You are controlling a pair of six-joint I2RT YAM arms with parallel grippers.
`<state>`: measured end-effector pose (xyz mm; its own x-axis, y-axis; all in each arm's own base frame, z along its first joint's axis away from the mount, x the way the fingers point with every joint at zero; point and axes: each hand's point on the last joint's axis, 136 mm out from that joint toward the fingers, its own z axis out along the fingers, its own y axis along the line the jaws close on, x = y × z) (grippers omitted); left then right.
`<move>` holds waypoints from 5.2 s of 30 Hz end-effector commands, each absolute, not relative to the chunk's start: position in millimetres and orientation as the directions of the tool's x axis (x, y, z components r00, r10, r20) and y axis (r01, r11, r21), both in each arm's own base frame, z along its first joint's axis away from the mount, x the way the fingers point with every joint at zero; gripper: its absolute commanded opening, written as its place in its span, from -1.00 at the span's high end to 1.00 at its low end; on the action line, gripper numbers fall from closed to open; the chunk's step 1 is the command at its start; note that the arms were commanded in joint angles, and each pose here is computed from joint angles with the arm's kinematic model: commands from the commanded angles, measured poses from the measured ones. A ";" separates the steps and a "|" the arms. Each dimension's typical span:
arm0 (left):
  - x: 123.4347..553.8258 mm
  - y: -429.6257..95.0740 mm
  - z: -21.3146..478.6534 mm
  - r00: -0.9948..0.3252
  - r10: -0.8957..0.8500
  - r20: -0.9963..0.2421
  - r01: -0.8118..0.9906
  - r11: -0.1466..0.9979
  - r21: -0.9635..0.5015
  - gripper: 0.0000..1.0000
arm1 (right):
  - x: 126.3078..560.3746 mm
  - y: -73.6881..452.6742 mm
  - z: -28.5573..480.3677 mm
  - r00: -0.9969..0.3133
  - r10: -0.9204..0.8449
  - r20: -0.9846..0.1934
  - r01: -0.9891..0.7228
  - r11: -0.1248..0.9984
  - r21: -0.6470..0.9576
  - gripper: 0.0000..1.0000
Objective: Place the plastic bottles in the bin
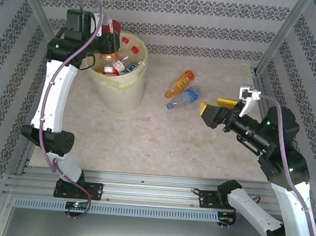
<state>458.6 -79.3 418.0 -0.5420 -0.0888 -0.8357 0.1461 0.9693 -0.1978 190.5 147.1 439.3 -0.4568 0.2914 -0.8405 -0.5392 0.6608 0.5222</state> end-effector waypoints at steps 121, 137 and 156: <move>252.6 -287.7 251.9 -0.670 -0.047 -0.740 0.513 0.692 -0.508 -1.00 | 517.3 120.1 55.3 -0.612 0.783 -0.110 0.573 0.535 0.621 -0.70; 251.7 -297.2 247.8 -0.700 -0.009 -0.714 0.520 0.679 -0.518 -1.00 | 491.7 121.3 94.9 -0.673 0.705 -0.225 0.431 0.620 0.655 -0.29; 259.1 -335.8 249.1 -0.737 0.033 -0.675 0.560 0.589 -0.582 -1.00 | 332.1 129.7 186.4 -0.770 0.441 -0.462 0.067 0.775 0.628 -0.27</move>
<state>261.7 -321.0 224.9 -0.7599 0.0399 -0.6488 0.5120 0.6517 -0.5596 354.2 126.6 188.9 -0.7379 0.5016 -0.4516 0.1106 0.7499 0.6522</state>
